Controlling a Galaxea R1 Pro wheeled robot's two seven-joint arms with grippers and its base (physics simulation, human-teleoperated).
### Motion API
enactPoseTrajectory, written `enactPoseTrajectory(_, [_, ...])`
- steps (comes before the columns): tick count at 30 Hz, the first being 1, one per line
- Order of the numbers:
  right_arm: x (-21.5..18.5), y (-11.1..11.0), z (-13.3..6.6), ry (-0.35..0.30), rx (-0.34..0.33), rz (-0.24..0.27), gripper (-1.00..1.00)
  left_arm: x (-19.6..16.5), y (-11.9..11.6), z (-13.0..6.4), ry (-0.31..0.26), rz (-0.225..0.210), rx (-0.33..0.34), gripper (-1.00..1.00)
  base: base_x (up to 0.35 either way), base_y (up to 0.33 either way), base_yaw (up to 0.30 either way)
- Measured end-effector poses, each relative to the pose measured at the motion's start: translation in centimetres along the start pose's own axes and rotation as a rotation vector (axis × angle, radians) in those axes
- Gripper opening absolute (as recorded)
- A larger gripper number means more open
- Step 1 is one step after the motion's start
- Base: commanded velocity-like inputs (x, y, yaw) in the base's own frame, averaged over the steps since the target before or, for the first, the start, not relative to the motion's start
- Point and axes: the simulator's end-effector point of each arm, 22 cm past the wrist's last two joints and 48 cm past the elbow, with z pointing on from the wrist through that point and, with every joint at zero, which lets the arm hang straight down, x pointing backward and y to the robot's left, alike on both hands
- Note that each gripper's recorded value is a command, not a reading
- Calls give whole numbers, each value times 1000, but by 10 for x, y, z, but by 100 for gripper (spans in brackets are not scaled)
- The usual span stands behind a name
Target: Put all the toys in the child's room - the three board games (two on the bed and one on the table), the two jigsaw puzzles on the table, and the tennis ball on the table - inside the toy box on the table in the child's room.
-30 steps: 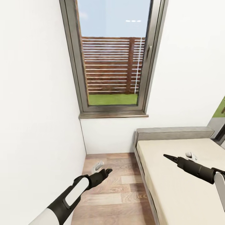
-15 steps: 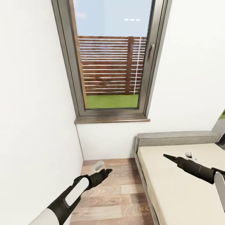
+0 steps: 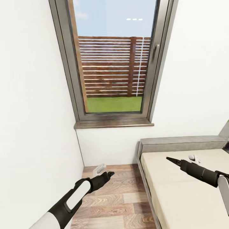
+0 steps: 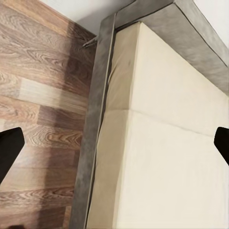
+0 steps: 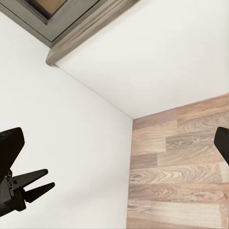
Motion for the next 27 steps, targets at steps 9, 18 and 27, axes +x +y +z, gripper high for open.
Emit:
enactPoseTrajectory(9, [0,0,0,0,-1,0,100,0,0,0,-1,0,0,100,26,0,0])
enactPoseTrajectory(18, [0,0,0,0,0,1,100,0,0,0,-1,0,0,100,8,0,-2])
enactPoseTrajectory(27, [0,-1,0,0,3,1,100,0,0,0,-2,-1,0,100,2,0,-107])
